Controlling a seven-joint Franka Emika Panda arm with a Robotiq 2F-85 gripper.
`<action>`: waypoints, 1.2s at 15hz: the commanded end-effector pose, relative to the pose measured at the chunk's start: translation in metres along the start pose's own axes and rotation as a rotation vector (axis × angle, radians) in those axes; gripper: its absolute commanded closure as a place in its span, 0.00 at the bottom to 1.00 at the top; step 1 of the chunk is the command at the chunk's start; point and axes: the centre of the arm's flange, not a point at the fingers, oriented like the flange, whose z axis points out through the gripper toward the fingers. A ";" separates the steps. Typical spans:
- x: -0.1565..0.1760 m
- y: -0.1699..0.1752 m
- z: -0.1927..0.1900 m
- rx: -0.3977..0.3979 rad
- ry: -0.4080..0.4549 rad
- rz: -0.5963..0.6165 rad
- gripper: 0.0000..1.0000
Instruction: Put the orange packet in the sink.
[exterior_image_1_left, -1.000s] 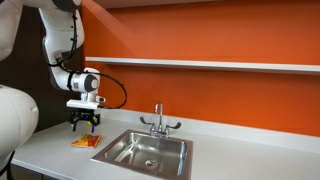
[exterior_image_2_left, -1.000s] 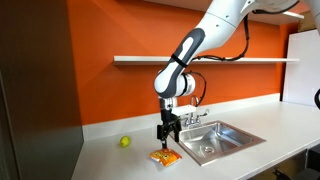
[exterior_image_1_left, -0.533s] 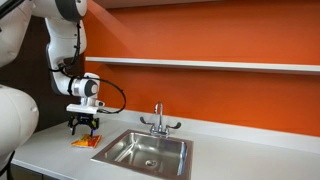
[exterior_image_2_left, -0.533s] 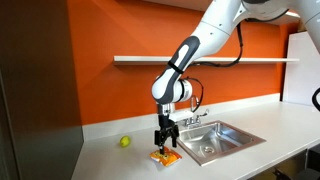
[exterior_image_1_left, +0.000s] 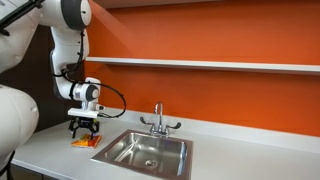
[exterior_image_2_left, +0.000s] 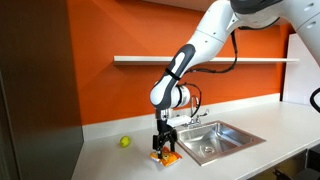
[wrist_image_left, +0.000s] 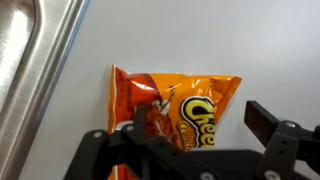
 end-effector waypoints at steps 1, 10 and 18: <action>0.013 0.002 0.001 -0.006 0.016 -0.004 0.00; 0.020 0.009 0.002 -0.006 0.021 0.007 0.00; 0.021 0.014 0.007 -0.003 0.017 0.017 0.00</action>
